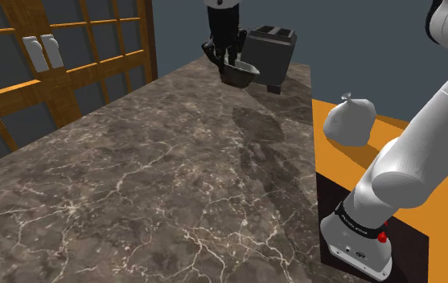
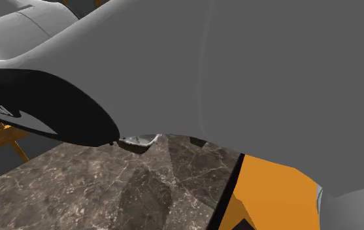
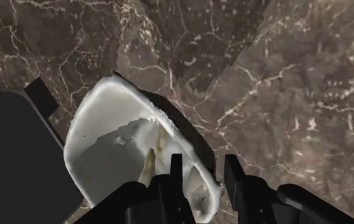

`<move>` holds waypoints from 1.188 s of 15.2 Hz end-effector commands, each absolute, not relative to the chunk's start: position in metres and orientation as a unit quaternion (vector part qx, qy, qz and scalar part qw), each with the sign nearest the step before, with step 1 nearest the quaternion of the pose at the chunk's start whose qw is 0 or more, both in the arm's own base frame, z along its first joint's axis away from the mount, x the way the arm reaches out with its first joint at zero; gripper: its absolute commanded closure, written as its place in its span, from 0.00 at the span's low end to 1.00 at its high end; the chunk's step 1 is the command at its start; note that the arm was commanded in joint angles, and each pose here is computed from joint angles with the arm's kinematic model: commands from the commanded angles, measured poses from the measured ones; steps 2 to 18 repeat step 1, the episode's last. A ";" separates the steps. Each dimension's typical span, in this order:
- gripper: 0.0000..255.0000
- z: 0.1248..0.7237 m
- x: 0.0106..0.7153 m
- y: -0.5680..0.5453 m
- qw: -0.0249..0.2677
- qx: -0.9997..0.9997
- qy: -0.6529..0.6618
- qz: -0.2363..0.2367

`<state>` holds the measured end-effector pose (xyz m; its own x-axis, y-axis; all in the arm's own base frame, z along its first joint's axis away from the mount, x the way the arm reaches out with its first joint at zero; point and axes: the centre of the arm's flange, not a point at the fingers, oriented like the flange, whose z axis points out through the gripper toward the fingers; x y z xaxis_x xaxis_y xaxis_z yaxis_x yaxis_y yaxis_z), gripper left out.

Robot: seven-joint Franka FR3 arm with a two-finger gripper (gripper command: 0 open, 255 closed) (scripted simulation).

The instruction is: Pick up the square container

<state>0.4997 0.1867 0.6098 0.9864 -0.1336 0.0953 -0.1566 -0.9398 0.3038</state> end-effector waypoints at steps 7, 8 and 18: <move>1.00 0.613 0.499 0.186 0.157 0.984 -0.074 0.037; 1.00 0.613 0.499 0.186 0.157 0.984 -0.074 0.037; 1.00 0.613 0.499 0.186 0.157 0.984 -0.074 0.037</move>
